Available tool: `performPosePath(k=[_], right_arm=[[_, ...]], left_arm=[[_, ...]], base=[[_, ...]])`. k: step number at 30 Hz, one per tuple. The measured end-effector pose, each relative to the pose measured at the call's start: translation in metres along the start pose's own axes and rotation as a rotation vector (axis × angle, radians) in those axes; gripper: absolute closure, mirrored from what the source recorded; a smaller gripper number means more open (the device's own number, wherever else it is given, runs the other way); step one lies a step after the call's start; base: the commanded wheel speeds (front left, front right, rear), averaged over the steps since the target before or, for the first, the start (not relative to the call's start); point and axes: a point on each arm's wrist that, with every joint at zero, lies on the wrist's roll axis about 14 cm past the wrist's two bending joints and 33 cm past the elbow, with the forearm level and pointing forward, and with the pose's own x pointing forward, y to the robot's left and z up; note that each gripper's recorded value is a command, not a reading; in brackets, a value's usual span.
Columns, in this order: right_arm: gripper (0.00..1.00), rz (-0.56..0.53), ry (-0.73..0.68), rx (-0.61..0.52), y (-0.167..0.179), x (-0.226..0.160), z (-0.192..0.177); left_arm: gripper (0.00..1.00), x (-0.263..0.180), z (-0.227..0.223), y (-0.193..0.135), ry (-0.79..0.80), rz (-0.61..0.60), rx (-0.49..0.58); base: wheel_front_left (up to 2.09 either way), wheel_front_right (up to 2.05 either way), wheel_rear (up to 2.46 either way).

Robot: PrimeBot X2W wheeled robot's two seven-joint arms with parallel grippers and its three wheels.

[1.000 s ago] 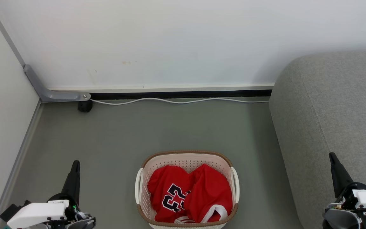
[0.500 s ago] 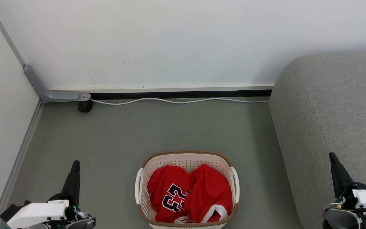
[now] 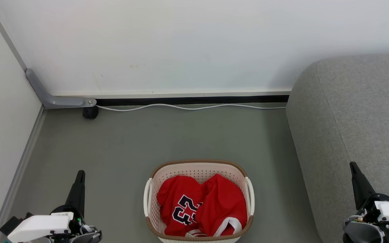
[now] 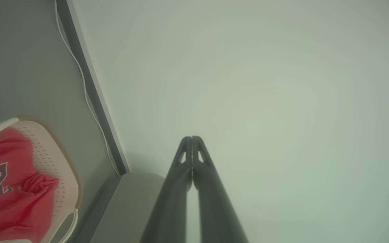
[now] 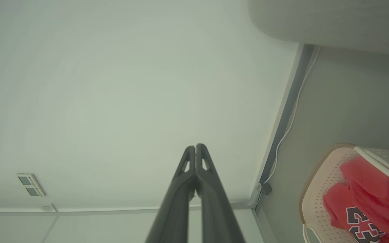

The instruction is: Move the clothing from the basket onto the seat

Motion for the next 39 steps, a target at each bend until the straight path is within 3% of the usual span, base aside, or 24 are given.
performPosePath(k=[8, 9, 16, 27, 39], right_arm=[[1.00, 0.000, 0.000, 0.000, 0.000, 0.000, 0.000], [0.00, -0.002, 0.001, 0.000, -0.001, 0.000, 0.000], [0.00, -0.126, 0.005, 0.030, -0.042, -0.018, -0.009], [0.00, -0.113, 0.014, 0.005, -0.038, -0.016, -0.008], [0.00, -0.090, 0.038, -0.126, -0.028, -0.007, -0.011]], left_arm=[[1.00, 0.000, 0.000, 0.000, 0.000, 0.000, 0.000], [0.00, 0.000, 0.000, 0.001, 0.000, 0.003, -0.001], [0.00, -0.021, -0.008, 0.048, -0.002, 0.141, -0.034], [0.00, -0.019, -0.009, 0.047, -0.014, 0.139, -0.009], [0.00, -0.012, -0.011, 0.041, -0.007, 0.129, 0.121]], base=[[0.00, 0.00, 0.00], [0.00, 0.00, 0.00], [0.00, 0.00, 0.00], [0.00, 0.00, 0.00], [0.00, 0.00, 0.00]])
